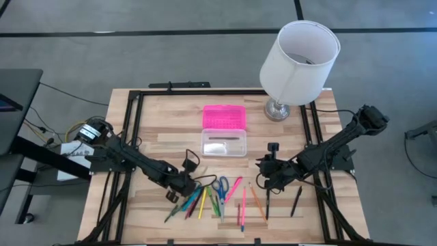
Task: Pick & place school supplies into a supply box
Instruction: Put the yellow pencil into the supply box
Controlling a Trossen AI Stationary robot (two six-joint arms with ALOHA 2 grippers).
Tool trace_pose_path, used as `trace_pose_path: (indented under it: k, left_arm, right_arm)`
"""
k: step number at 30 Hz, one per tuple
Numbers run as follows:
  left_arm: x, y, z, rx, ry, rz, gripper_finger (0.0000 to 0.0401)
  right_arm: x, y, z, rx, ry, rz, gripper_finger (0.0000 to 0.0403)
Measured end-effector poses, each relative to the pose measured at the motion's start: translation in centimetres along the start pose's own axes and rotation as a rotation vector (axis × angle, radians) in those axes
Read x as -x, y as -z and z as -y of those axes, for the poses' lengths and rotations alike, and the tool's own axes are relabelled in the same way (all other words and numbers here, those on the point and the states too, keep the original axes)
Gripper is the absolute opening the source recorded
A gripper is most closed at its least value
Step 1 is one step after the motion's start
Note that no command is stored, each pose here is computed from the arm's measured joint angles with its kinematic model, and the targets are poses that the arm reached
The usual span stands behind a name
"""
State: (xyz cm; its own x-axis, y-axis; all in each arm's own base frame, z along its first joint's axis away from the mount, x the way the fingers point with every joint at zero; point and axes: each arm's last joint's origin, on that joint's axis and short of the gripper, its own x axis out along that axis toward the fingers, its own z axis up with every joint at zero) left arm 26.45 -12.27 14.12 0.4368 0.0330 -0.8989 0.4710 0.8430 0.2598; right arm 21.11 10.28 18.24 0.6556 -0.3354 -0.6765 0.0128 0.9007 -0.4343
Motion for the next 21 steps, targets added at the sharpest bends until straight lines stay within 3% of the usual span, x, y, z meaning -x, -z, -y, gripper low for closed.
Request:
trace_pose_path:
  k: [14,21]
  left_arm:
    - [0.0,-1.5,-0.5,-0.053,-0.05,0.147,0.0052]
    - [-3.0,-1.2,-2.1,-0.089,-0.083,0.118,0.0055]
  right_arm:
    - [0.0,0.0,0.0,0.0,0.0,0.0,0.007]
    - [0.0,-0.1,0.0,-0.004,-0.003,0.005,0.007]
